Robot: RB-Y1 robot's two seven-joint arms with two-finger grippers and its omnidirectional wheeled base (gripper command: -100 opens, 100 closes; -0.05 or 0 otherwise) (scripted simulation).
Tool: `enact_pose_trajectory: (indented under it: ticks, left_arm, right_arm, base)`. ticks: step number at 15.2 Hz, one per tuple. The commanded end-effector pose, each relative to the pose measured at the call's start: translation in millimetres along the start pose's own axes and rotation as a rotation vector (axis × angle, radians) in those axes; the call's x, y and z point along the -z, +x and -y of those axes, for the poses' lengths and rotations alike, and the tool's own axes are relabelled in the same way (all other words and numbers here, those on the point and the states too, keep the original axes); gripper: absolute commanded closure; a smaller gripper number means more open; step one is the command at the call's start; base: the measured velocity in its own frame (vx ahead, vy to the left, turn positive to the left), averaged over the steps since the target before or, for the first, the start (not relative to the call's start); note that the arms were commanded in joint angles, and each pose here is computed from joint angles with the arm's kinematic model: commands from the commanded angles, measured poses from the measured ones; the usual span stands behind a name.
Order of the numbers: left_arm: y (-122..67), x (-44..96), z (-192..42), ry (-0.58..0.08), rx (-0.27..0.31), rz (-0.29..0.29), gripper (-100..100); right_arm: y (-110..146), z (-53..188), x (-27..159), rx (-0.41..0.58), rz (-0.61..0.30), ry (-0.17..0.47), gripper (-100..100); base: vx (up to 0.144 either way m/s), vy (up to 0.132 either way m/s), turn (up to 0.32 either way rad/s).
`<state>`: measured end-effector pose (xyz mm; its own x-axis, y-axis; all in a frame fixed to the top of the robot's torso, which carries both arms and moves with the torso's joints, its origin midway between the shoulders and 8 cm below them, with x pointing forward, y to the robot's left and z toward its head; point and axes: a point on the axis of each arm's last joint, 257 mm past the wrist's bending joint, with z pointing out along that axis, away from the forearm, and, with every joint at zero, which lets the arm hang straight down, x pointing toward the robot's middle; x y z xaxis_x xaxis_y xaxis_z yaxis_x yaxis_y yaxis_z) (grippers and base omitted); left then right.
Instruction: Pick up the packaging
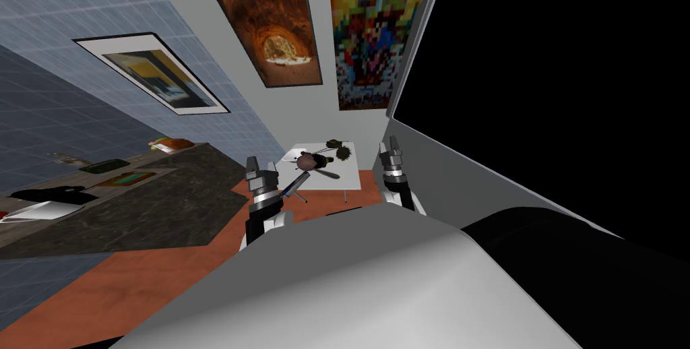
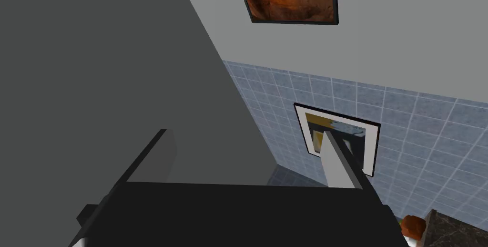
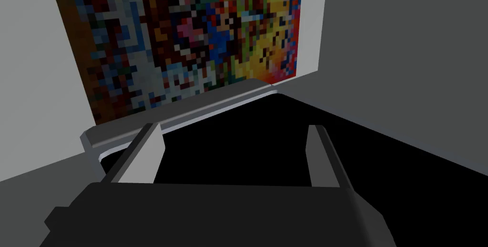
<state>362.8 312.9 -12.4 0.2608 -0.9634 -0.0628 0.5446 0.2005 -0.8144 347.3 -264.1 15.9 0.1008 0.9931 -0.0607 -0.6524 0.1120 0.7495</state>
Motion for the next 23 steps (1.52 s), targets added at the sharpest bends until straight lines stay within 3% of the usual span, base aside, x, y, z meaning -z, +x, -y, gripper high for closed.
enact_pose_trajectory:
  ticks: [1,6,10,14,23]
  left_arm:
    - [2.4,-1.4,-6.2,-0.015,-0.011,-0.03,-100]
    - [5.0,-7.6,-42.5,-0.112,-0.027,-0.106,-100]
    - [2.4,-11.6,-69.6,-0.187,-0.024,-0.13,-100]
    - [-0.2,-12.8,-88.2,-0.244,-0.02,-0.137,-100]
    - [-18.3,-16.4,-160.0,-0.465,0.011,-0.13,-100]
  right_arm:
    - [0.0,0.0,0.0,0.0,0.0,0.0,0]
    - [0.0,0.0,0.0,0.0,0.0,0.0,0]
    - [0.0,0.0,0.0,0.0,0.0,0.0,0]
    - [0.0,0.0,0.0,0.0,0.0,0.0,0]
    - [0.0,0.0,0.0,0.0,0.0,0.0,0]
  base:
    - [-0.015,-0.006,-0.023]
    - [-0.032,0.003,-0.043]
    - [-0.015,0.007,-0.04]
    - [-0.015,-0.002,-0.033]
    - [-0.02,-0.012,-0.045]
